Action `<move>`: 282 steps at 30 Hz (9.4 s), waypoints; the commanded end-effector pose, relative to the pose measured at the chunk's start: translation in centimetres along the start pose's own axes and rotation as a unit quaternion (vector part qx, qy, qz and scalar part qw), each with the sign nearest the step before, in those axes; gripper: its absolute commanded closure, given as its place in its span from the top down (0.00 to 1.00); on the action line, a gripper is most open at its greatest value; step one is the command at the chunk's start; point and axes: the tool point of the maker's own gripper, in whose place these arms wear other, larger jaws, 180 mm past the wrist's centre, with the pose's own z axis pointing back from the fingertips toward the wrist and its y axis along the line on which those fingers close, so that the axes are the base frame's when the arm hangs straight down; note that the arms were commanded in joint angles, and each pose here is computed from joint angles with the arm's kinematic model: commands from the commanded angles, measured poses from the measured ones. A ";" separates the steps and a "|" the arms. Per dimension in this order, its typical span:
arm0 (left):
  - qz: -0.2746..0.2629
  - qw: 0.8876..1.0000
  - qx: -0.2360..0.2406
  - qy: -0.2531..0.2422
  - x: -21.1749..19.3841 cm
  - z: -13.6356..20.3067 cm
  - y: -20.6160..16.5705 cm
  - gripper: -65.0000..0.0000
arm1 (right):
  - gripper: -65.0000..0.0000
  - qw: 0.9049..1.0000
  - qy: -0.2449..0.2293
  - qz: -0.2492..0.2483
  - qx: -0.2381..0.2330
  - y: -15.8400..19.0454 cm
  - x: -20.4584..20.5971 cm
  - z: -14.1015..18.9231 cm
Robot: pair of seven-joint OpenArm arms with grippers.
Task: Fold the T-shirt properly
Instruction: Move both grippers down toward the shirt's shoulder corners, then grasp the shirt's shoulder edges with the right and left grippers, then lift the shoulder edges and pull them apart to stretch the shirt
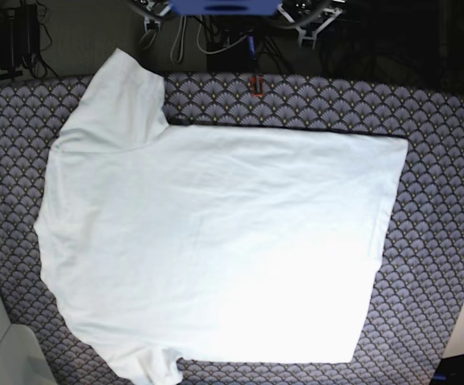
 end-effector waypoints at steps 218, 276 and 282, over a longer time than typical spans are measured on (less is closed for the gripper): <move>0.138 0.915 0.051 -0.376 25.9 23.0 12.4 0.01 | 0.00 0.879 -0.444 -0.021 0.174 -6.3 19.7 27.2; 0.108 0.925 0.119 -0.344 21.0 28.7 16.3 0.01 | 0.00 0.825 -0.538 0.012 0.170 -8.2 16.2 34.5; 0.112 0.916 0.114 -0.369 23.2 29.5 16.3 0.01 | 0.00 0.812 -0.563 0.042 0.148 -8.7 18.8 35.3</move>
